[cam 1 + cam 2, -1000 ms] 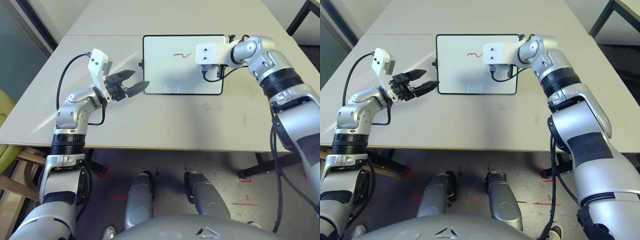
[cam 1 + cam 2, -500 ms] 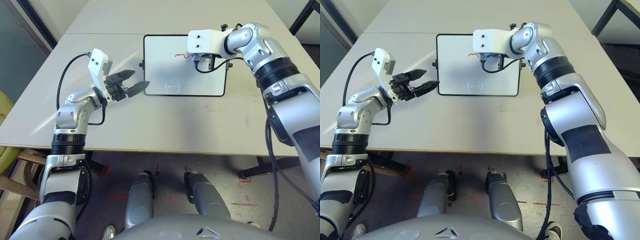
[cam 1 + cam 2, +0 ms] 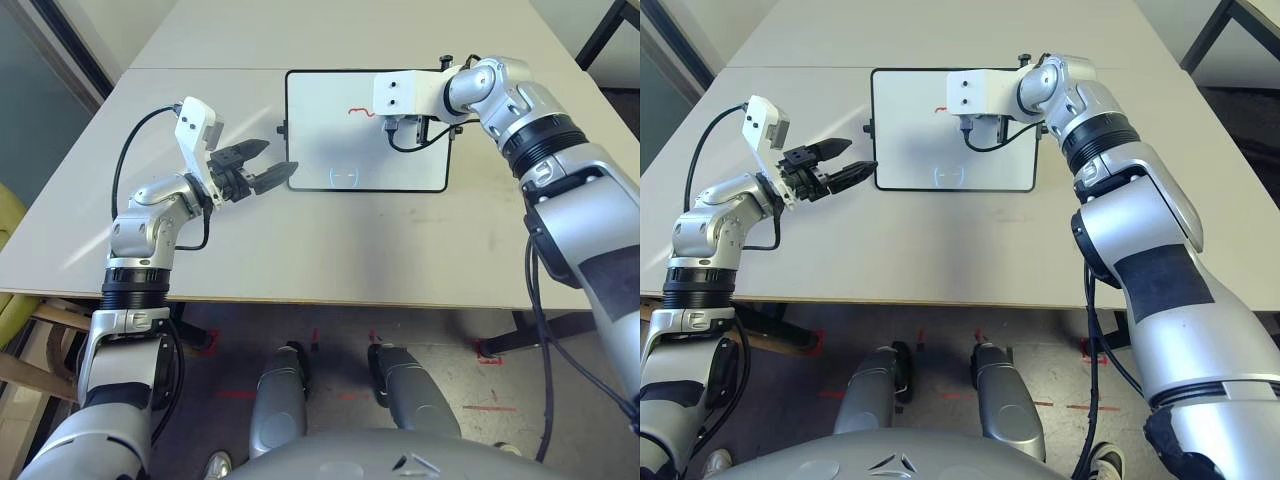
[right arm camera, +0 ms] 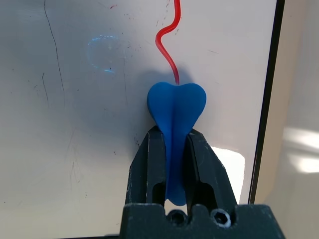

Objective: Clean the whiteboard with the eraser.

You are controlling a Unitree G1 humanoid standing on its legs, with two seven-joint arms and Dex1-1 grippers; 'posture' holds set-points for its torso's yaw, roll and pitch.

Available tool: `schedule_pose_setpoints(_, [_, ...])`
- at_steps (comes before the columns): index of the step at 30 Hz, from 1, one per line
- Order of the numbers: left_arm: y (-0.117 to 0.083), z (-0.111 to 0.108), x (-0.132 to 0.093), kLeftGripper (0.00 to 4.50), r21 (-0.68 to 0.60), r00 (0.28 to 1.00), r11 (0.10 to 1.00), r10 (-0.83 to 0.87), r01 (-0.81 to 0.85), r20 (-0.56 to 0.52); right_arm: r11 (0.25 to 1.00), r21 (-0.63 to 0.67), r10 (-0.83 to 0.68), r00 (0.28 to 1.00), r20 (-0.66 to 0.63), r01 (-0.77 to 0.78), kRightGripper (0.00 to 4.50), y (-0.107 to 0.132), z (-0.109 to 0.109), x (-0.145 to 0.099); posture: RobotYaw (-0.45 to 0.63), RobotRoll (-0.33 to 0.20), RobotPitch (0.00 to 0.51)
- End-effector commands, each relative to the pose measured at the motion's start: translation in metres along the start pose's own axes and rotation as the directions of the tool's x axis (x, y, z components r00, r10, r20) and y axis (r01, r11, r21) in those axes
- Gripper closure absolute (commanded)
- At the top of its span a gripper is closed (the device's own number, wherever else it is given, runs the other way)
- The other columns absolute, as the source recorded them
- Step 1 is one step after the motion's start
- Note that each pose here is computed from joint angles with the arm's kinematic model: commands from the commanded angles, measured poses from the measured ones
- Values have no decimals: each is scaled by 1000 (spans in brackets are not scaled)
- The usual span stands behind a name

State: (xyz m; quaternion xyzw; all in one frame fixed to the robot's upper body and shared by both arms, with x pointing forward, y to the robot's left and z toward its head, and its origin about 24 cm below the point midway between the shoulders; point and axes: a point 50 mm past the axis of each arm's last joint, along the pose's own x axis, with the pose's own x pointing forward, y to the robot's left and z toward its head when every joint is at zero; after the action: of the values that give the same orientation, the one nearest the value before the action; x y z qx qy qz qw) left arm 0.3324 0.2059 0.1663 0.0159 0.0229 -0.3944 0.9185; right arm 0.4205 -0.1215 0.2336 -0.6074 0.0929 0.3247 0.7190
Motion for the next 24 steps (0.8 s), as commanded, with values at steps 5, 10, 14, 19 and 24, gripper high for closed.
schedule_pose_setpoints(5, [1,-2,-5,0,4,1000,1000,14,-14,-16,1000,-1,17,1000,-4,-17,4198,4,7,7,-126,0,155])
schedule_pose_setpoints(10, [1,-2,-7,0,5,1000,1000,19,-19,-15,1000,-5,16,1000,14,-16,4198,5,16,10,-114,0,157])
schedule_pose_setpoints(14, [2,-3,-9,0,5,1000,1000,26,-26,-15,1000,-10,17,1000,24,-17,4198,6,22,12,-105,0,158])
schedule_pose_setpoints(19, [1,-3,-11,0,5,999,999,36,-36,-13,1000,-15,17,999,41,-16,4198,7,33,16,-90,0,159])
schedule_pose_setpoints(24, [1,-3,-14,0,4,999,999,45,-45,-11,1000,-16,6,998,56,-6,4198,8,43,19,-78,0,159])
